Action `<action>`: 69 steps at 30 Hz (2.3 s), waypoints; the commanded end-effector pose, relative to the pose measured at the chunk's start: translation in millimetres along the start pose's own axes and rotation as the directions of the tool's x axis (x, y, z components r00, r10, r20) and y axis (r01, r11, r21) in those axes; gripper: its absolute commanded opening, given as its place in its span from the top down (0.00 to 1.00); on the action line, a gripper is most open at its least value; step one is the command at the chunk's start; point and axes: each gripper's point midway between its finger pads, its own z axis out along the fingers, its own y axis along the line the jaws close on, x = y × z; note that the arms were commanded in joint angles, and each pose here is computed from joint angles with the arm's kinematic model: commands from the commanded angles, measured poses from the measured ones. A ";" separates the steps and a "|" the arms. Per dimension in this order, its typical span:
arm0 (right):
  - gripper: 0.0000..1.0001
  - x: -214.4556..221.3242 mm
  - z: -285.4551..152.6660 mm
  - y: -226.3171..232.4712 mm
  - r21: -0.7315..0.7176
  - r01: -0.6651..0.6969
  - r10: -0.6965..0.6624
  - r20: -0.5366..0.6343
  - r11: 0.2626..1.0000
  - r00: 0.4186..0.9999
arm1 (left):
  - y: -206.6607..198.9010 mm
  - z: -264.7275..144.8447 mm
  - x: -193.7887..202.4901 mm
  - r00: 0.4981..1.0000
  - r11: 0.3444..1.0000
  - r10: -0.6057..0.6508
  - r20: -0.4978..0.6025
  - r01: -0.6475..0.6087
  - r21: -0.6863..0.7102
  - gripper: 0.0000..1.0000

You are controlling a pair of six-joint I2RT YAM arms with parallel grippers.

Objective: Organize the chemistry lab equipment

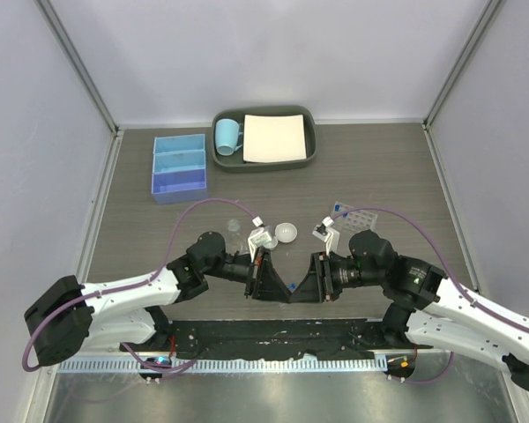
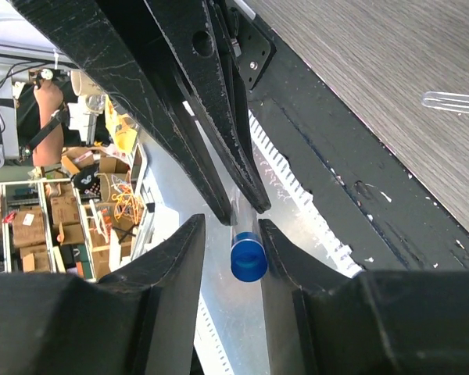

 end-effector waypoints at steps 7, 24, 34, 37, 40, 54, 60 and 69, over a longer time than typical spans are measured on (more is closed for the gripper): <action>0.66 -22.8 -12.8 26.5 -0.022 0.075 -0.073 0.086 0.997 0.994 | -5.4 -2.1 -5.0 0.999 0.999 0.032 0.019 -0.033 0.036 1.00; 0.65 -35.5 -24.5 27.4 0.051 0.126 -0.131 0.126 0.991 0.983 | -9.5 -4.9 -5.4 0.999 0.999 0.027 0.020 -0.028 0.038 1.00; 0.75 -39.3 -23.3 26.2 0.066 0.130 -0.138 0.134 0.989 0.981 | -9.7 -5.8 -4.5 0.999 0.999 0.026 0.022 -0.027 0.038 0.99; 0.78 -41.1 -22.9 25.3 0.072 0.132 -0.142 0.141 0.989 0.980 | -9.8 -6.2 -3.7 0.999 0.999 0.025 0.021 -0.026 0.039 1.00; 0.84 -41.9 -20.7 22.0 0.085 0.133 -0.144 0.141 0.987 0.979 | -9.4 -6.3 -3.2 1.000 0.999 0.022 0.022 -0.023 0.038 0.96; 0.94 -81.9 -28.2 -23.4 0.429 0.129 -0.234 0.201 0.894 0.951 | 42.8 -50.5 -55.6 0.976 0.842 0.021 0.216 0.099 -0.530 0.18; 0.94 -116.7 -59.4 -48.1 0.660 0.100 -0.342 0.249 0.745 0.906 | 77.7 -120.3 -64.6 0.962 0.501 0.061 0.266 0.201 -0.842 0.19; 0.99 -159.8 -112.4 -141.6 0.879 -0.154 -0.315 0.319 0.451 0.894 | 90.4 -131.6 -51.7 0.970 0.425 0.043 0.239 0.198 -0.883 0.20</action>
